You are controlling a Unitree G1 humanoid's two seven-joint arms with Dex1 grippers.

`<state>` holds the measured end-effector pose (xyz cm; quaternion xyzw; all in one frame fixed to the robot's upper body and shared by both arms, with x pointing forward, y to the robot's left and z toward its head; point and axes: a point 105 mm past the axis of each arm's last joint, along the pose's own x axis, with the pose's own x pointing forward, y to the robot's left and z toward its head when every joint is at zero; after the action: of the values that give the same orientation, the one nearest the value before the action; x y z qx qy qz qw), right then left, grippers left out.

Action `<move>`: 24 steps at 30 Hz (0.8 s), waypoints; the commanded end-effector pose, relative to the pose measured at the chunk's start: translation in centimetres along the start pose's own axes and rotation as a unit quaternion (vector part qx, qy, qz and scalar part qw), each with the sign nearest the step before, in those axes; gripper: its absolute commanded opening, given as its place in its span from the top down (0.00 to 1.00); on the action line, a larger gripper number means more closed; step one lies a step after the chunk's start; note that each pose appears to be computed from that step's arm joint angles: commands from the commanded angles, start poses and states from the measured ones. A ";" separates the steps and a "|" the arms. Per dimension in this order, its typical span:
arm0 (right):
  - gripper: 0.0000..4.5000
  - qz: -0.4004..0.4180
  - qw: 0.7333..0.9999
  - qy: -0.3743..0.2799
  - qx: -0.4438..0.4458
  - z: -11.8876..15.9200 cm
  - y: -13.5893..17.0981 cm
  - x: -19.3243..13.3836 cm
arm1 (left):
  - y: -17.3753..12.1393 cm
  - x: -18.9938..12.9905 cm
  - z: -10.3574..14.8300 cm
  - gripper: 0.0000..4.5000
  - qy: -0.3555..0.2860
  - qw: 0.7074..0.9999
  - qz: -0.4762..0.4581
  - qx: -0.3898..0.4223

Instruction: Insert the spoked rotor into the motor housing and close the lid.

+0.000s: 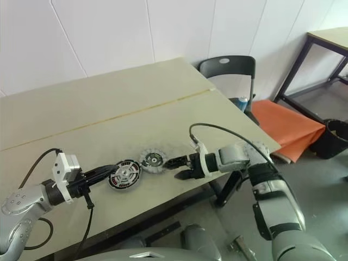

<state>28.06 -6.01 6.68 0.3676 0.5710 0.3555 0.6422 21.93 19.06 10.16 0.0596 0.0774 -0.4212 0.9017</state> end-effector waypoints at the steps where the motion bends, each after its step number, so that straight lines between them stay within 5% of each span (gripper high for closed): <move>1: 0.01 -0.020 0.997 -0.075 0.007 2.2 1.3 -0.2 | 0.1 0.0 0.8 1.00 -0.008 1.000 0.002 0.017; 9: 0.01 -0.026 0.994 -0.107 0.026 3.2 2.5 0.5 | 0.1 0.1 0.7 1.00 -0.008 1.000 0.006 0.014; 24: 0.01 -0.023 0.998 -0.050 -0.013 2.0 2.8 0.7 | 0.5 0.1 0.4 1.00 -0.003 1.000 0.010 0.015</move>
<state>29.81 -4.87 7.75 0.3636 0.5540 0.3064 0.6834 22.12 19.20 9.86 0.0621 0.0824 -0.4123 0.9052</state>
